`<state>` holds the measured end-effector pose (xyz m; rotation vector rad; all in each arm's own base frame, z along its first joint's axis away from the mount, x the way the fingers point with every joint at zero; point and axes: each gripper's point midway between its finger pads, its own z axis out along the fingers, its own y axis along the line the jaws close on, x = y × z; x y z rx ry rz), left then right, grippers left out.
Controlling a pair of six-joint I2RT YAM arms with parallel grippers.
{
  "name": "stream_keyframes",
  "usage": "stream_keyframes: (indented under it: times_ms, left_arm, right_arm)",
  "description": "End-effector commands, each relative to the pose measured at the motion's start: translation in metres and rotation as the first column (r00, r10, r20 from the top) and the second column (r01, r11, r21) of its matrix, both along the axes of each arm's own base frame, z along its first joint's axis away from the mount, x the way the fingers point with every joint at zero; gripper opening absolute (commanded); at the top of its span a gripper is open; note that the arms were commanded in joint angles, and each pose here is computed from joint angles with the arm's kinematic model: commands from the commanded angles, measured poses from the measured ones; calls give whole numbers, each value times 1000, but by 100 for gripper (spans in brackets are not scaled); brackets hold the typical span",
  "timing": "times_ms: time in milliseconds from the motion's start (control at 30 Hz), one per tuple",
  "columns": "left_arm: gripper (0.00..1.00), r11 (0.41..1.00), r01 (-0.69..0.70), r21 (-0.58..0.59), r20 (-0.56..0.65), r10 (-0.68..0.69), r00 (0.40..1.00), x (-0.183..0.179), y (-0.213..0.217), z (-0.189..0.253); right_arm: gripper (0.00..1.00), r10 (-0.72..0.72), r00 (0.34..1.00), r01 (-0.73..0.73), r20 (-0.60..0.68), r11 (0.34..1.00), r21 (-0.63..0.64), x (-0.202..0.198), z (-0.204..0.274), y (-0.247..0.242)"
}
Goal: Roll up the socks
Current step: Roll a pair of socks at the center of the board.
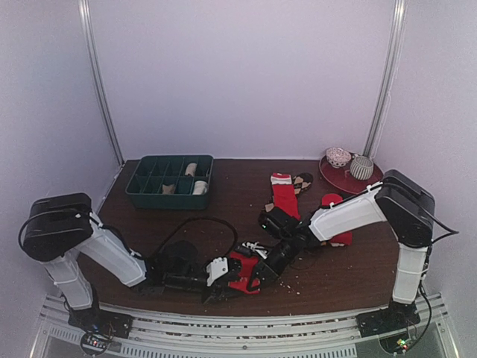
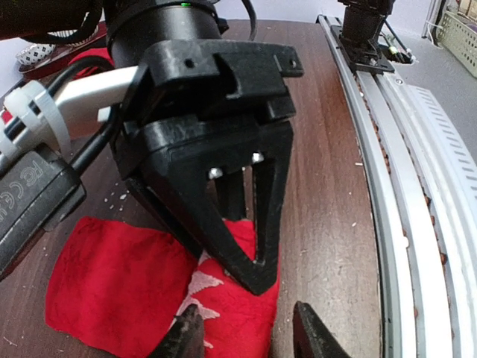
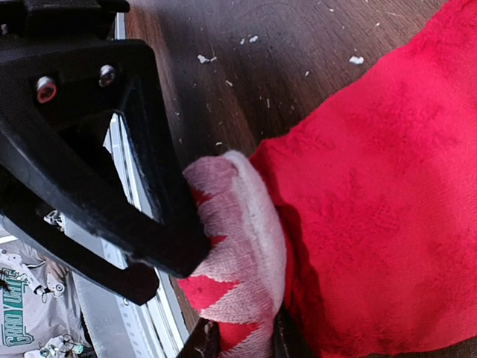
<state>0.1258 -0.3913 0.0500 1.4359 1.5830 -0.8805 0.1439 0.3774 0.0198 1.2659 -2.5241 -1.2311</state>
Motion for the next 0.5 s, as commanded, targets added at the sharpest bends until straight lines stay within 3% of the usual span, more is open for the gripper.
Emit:
stream_keyframes:
  times_ms: [0, 133, 333, 467]
  left_arm:
    - [38, 1000, -21, 15, -4, 21, 1000, 5, -4, -6]
    - [36, 999, -29, 41, -24, 30, 999, 6, -5, -14]
    - [48, 996, -86, 19, -11, 86, 996, 11, 6, -8]
    - [47, 993, -116, 35, 14, 116, 993, 17, 8, -8]
  right_arm:
    - [19, -42, 996, 11, -79, 933, -361, -27, -66, -70]
    - [19, -44, 996, 13, -80, 933, -358, -27, -67, -70]
    - [19, -47, 996, 17, -75, 935, -354, -26, -66, -70]
    - [18, -48, 996, 19, -74, 935, -355, -26, -67, -70]
